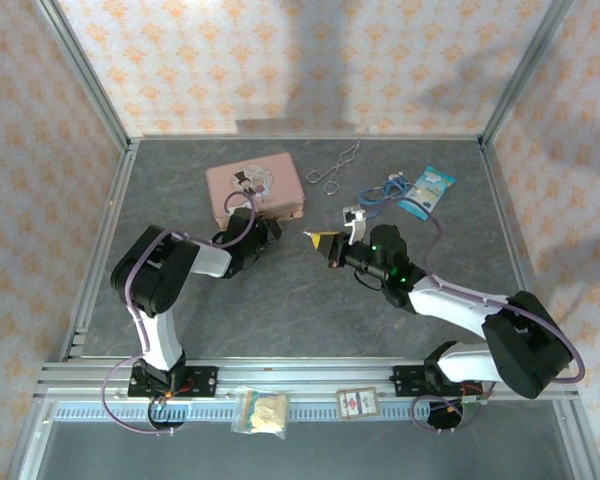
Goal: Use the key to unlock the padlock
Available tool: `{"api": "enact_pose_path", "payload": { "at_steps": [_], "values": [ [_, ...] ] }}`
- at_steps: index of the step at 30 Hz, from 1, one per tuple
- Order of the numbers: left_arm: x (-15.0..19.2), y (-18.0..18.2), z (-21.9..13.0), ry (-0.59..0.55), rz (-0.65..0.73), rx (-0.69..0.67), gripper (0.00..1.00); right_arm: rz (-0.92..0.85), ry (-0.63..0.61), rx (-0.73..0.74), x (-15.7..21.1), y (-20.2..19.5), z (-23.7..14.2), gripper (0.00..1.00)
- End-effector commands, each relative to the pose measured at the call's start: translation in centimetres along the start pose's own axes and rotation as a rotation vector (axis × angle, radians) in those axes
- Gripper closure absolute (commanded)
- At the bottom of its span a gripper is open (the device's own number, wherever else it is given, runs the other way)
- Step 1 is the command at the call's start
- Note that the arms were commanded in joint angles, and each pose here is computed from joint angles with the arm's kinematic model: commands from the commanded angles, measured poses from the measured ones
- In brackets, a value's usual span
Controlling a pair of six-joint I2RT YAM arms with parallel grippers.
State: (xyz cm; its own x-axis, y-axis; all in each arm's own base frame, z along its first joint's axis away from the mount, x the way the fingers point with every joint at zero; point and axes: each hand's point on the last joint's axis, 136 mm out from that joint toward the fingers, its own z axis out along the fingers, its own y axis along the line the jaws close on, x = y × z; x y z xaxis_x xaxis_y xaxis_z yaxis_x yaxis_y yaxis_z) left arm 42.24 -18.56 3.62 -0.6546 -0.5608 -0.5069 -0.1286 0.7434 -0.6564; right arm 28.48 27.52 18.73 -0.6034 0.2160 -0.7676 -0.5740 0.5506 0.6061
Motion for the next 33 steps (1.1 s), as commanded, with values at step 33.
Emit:
{"api": "enact_pose_path", "payload": {
  "at_steps": [33],
  "values": [
    [4.0,3.3,-3.1,0.158,0.188,-0.237,0.75,0.319,0.019,0.033,3.4,-4.4,1.4,1.0]
  ]
}}
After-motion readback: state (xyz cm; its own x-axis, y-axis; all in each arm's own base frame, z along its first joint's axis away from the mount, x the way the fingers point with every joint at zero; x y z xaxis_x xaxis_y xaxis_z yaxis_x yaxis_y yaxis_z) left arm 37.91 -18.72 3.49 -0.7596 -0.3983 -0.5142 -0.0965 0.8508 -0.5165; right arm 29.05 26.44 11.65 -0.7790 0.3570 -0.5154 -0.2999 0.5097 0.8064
